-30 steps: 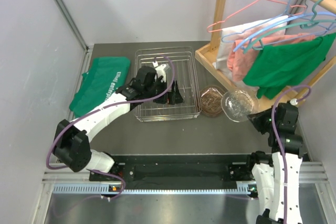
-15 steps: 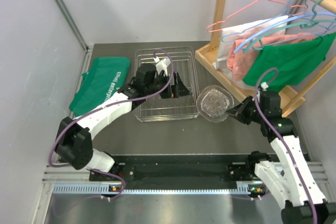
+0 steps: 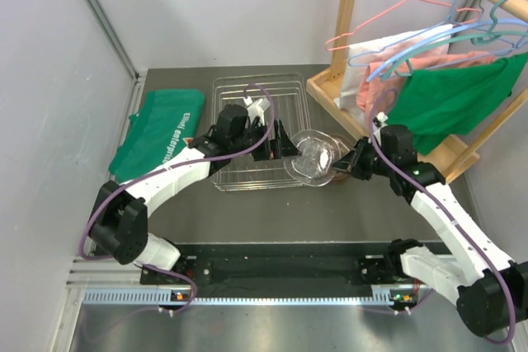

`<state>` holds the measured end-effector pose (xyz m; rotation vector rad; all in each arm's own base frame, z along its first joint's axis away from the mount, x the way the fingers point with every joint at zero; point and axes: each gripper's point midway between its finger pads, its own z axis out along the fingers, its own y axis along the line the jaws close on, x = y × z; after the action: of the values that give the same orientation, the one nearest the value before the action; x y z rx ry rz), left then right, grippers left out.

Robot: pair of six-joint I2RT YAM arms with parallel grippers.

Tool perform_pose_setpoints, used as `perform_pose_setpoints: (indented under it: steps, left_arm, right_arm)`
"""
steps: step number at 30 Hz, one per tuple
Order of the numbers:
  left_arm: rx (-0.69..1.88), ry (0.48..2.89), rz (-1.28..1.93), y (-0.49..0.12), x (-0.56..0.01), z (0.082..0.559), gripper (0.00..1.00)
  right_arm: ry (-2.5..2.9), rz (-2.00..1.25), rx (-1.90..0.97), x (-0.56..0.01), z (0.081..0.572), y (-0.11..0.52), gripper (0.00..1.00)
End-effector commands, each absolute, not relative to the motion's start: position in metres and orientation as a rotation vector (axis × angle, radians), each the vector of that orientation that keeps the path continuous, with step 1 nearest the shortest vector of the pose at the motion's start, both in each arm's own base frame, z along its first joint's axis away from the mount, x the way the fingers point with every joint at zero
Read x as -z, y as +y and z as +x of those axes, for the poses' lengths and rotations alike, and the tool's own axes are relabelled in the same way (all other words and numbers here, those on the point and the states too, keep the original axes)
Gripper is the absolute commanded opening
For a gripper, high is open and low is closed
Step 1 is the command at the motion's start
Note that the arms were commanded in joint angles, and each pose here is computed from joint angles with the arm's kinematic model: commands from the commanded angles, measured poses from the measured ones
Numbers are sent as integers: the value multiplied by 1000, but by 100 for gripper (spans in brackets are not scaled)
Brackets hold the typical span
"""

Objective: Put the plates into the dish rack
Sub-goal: Insert the plate into the dish rack.

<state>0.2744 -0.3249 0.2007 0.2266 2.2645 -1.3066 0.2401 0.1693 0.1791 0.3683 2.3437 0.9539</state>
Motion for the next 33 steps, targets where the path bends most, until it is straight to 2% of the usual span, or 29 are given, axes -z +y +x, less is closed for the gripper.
perform_pose_setpoints:
  steps: [1,5,6,9,13,15,16,20,22,23,24,25,33]
  left_arm:
    - [1296,2235,232,-323,-207,273,99]
    - [1299,2226,240,-322,-209,271,92]
    - [1297,2227,240,-322,-209,272,86]
    - [1293,2228,238,-322,-208,271,76]
    - [1280,2225,225,-320,-208,272,52]
    - [1272,2221,226,-319,-210,272,45]
    - [1270,2222,228,-319,-210,271,37]
    - [1246,2224,217,-316,-212,272,16]
    - [1220,2223,205,-312,-213,272,8]
    - [1207,2221,199,-310,-214,273,0]
    - [1176,2216,180,-307,-215,277,0]
    - [1155,2218,179,-304,-217,276,0]
    - [840,2232,81,-260,-220,289,0]
  right_arm:
    - [2227,261,-1028,-213,256,187,0]
    - [2244,225,-1060,-212,257,198,0]
    - [2242,217,-1063,-212,258,200,0]
    - [2238,177,-1093,-217,257,207,0]
    - [2244,148,-1113,-219,258,214,0]
    - [2246,133,-1139,-220,257,217,0]
    - [2242,122,-1150,-221,257,220,0]
    - [2256,87,-1169,-220,257,227,0]
    - [2256,73,-1174,-221,257,229,0]
    - [2256,67,-1179,-222,257,230,0]
    - [2252,66,-1179,-223,258,230,0]
    - [2252,64,-1177,-223,257,230,8]
    - [2248,87,-1078,-223,256,216,34]
